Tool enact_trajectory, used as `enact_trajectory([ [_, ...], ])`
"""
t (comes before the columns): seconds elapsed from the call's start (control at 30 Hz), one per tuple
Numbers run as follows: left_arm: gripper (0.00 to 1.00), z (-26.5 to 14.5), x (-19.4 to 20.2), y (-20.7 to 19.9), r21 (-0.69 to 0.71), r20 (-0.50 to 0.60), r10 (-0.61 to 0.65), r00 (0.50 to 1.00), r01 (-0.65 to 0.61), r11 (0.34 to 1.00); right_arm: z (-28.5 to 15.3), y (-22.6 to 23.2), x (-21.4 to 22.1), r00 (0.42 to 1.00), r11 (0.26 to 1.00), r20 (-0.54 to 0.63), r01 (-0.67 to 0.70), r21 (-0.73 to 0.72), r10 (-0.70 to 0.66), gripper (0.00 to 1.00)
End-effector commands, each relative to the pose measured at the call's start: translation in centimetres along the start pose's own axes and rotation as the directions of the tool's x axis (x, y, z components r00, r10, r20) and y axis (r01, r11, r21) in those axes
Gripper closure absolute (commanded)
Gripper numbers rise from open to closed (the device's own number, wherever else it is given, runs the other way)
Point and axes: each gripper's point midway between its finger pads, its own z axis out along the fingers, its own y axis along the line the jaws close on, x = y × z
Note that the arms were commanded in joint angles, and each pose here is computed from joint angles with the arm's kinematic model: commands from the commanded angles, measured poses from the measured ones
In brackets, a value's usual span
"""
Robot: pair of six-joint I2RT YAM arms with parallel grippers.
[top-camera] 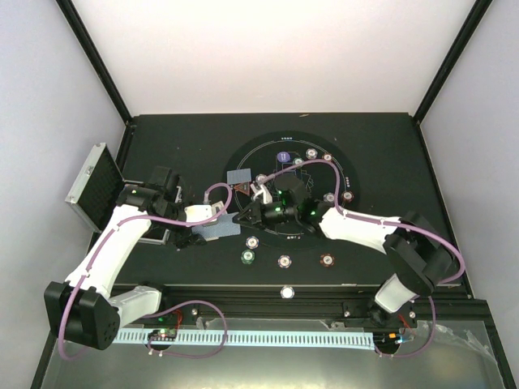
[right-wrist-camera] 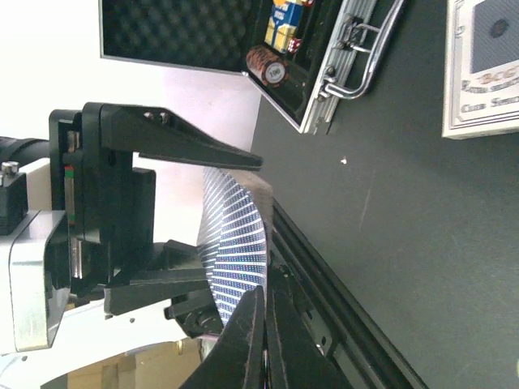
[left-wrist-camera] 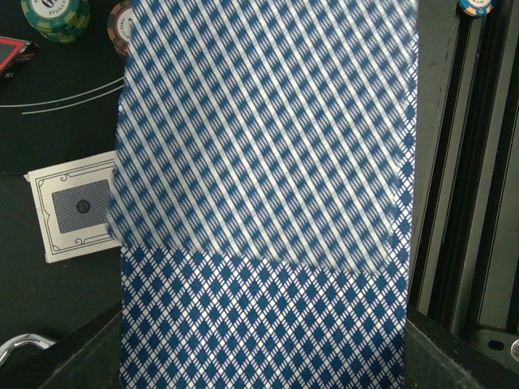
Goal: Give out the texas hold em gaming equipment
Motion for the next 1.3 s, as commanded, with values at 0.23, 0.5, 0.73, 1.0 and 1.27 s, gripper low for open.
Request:
enact_trajectory([
  [0.23,0.99,-1.0,-1.1,0.7,-0.033,0.032,0.035,0.999,-0.034,0.999,-7.1,-0.1,-5.2,0.989,0.997,0.142,-0.020,-0.073,0.030,0.99],
  [0.5,0.98,-1.1,-1.2,0.8,-0.035,0.031,0.035,0.999,-0.034,0.999,-12.3,-4.0,-11.0,0.966,0.998,0.251,-0.060,-0.006,0.059,0.99],
  [0.73,0.99,-1.6,-1.7,0.6,-0.028,0.047,0.038,0.998,-0.036,0.999,-15.6,-11.3,-19.7,0.935,0.984,0.342,-0.141,0.109,0.096,0.99],
  [1.0,0.98,-1.7,-1.8,0.5,-0.023,0.048,0.040,0.998,-0.039,0.999,-16.4,-21.0,-27.9,0.898,0.927,0.400,-0.293,0.233,0.183,0.99],
  [1.27,0.99,-1.8,-1.8,0.5,-0.022,0.048,0.042,0.998,-0.041,0.999,-15.4,-23.8,-32.7,0.872,0.910,0.445,-0.335,0.243,0.203,0.99],
])
